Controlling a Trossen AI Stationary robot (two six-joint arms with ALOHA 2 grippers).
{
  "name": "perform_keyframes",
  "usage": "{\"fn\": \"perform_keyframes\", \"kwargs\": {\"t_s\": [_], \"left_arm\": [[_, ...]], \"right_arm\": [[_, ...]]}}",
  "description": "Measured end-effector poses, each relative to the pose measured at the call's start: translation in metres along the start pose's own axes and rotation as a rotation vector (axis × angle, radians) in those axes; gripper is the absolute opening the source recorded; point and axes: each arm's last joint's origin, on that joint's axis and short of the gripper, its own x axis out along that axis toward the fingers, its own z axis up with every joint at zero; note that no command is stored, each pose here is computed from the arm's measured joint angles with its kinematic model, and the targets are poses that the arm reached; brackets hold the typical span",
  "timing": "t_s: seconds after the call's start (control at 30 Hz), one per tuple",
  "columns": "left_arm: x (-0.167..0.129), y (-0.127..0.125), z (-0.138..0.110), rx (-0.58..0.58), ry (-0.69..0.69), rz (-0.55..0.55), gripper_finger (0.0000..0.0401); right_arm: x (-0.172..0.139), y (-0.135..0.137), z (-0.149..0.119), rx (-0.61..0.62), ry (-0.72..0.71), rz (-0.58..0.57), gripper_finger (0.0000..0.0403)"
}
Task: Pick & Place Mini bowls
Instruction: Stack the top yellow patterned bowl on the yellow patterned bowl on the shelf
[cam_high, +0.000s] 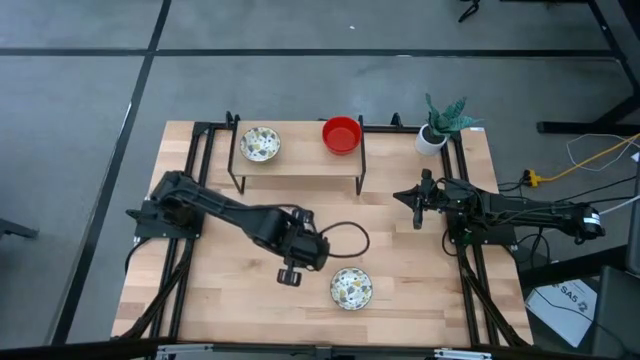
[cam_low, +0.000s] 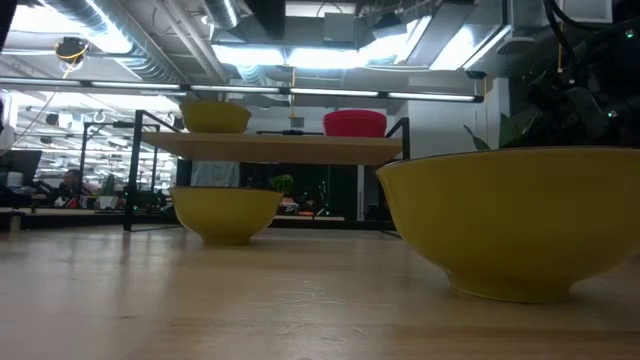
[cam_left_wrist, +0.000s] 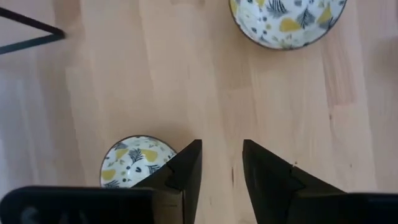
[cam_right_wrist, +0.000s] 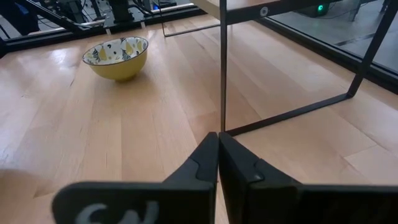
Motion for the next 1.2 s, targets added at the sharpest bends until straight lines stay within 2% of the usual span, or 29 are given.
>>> {"fn": "perform_keyframes", "kwargs": {"t_s": [0.2, 0.4, 1.03, 1.2], "left_arm": [[0.018, -0.004, 0.003, 0.022, 0.046, 0.006, 0.0106], [0.018, -0.004, 0.003, -0.018, 0.038, 0.028, 0.0108], [0.017, -0.001, -0.001, -0.033, 0.073, 0.071, 0.0102], [0.016, -0.004, -0.004, -0.102, 0.097, 0.062, 0.0102]], "right_arm": [[0.000, 0.000, 0.000, 0.000, 0.000, 0.000, 0.0014], [0.000, 0.000, 0.000, 0.000, 0.000, 0.000, 0.0014], [0.000, 0.000, 0.000, 0.000, 0.000, 0.000, 0.0014], [0.000, 0.000, 0.000, 0.000, 0.000, 0.000, 0.0014]]}}
